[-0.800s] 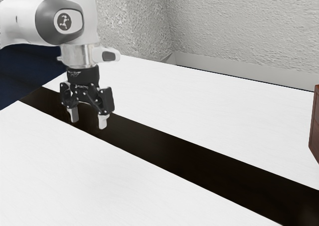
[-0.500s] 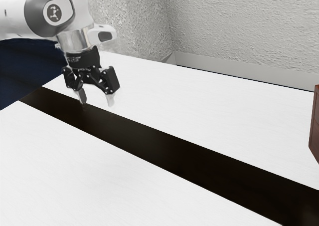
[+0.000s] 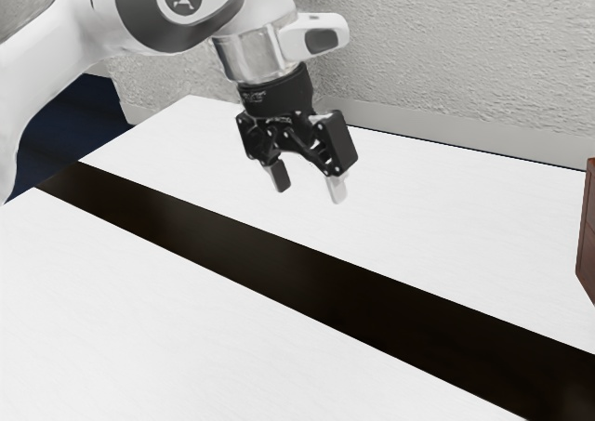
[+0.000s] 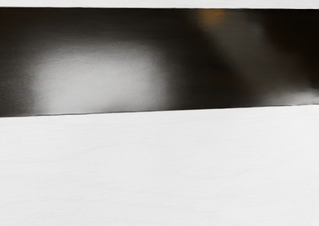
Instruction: Pull the drawer handle with one arm to open the drawer
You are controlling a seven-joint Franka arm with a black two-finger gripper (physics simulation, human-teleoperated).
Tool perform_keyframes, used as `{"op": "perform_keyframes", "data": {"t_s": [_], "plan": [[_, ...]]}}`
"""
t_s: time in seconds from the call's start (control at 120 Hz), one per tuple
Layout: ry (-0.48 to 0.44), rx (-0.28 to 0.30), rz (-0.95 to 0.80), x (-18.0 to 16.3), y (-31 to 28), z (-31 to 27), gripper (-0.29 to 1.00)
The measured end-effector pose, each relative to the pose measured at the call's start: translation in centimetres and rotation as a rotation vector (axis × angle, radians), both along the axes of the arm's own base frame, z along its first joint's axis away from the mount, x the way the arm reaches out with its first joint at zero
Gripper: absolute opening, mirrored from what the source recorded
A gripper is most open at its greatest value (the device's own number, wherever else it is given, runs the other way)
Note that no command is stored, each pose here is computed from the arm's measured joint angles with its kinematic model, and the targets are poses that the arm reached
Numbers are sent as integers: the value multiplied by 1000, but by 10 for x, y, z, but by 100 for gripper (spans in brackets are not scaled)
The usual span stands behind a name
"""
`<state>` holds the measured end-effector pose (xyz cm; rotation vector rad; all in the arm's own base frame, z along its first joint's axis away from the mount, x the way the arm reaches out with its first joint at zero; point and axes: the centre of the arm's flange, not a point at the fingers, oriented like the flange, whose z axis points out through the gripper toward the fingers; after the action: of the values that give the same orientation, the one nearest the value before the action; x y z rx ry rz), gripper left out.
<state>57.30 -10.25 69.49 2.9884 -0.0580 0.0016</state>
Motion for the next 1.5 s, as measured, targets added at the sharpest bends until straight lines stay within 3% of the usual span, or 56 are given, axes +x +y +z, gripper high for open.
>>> {"op": "perform_keyframes", "data": {"t_s": [0.342,0.717,1.142,1.5], "plan": [[-36,-229,-23,32,-125,-50,70],[-78,-390,67,80,-181,-111,70],[-210,-442,157,106,-175,-113,70],[-209,-452,173,116,-195,-149,70]]}}
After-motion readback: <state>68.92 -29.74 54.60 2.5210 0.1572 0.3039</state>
